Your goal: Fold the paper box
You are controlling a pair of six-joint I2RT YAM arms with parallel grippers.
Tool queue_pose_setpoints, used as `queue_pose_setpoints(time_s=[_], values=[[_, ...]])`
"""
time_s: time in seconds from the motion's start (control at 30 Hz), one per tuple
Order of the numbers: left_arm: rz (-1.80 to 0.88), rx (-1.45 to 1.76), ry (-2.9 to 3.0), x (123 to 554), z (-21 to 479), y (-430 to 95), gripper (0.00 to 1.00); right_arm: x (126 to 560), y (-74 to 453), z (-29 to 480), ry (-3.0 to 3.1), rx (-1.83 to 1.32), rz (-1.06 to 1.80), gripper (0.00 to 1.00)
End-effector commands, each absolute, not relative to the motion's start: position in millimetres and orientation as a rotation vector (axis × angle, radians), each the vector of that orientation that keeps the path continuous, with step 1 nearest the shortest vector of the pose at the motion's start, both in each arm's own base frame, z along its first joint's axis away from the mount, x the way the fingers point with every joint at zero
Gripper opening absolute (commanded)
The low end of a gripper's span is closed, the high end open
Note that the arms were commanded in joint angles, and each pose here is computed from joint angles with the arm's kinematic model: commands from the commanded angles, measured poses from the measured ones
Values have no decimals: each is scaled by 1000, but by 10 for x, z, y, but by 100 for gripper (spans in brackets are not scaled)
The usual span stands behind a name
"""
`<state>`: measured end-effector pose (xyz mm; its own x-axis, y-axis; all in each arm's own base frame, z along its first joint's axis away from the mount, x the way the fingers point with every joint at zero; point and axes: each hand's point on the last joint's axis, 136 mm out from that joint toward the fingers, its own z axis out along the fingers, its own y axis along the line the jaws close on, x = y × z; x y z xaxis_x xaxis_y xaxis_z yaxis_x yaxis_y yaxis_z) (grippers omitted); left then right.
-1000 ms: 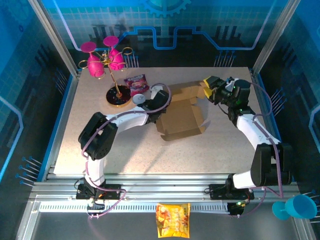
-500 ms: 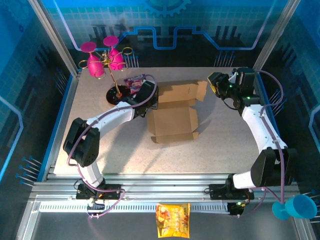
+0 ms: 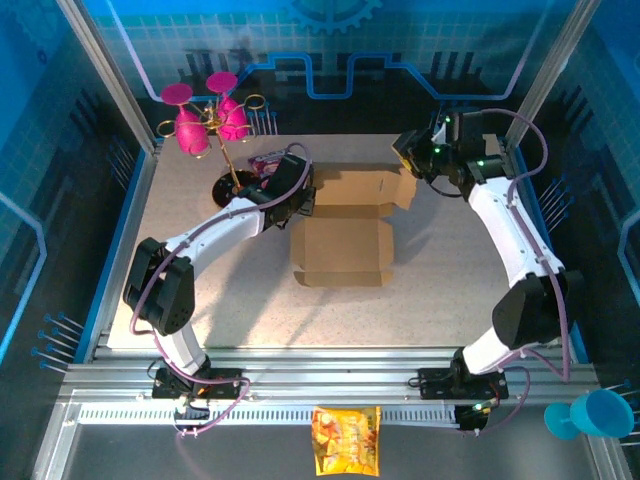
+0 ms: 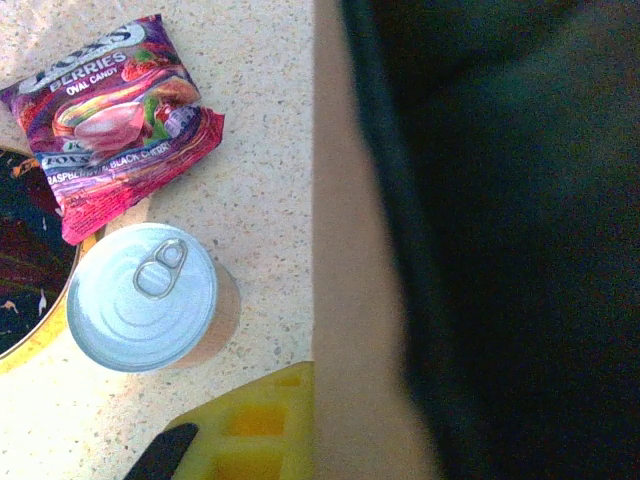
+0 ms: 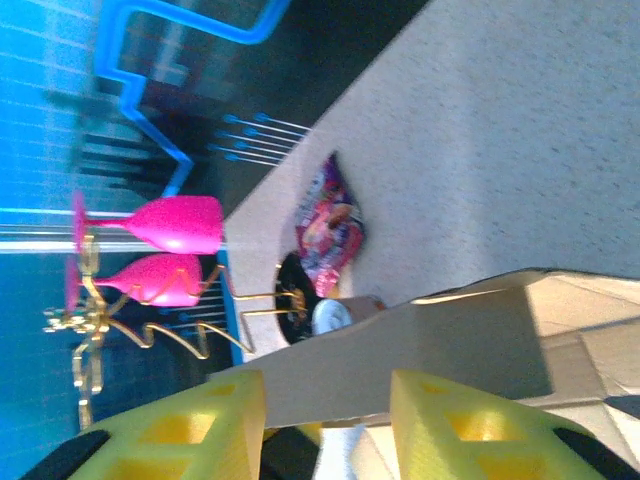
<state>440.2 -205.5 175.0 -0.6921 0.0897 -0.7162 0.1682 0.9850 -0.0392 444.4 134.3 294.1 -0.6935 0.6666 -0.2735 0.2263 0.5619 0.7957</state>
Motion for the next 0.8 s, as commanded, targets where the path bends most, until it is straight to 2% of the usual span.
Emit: queue_pose_setpoints(time_s=[0.0,0.27,0.63,0.77], values=[[-166,194,2310,4447,1950,-2098,0,4391,1301,2712,2338,730,930,41],[-174,201,2317,4458,1933,-2127,0,4464,1421,2573,2393,725,960,43],[-192,206,2320,4458,1943,-2160,0,4496,1562,2691,2352,738,1070,48],[-199,203,2315,4451,1966,-2174,0,4521,1606,2715,2340,753,1116,45]])
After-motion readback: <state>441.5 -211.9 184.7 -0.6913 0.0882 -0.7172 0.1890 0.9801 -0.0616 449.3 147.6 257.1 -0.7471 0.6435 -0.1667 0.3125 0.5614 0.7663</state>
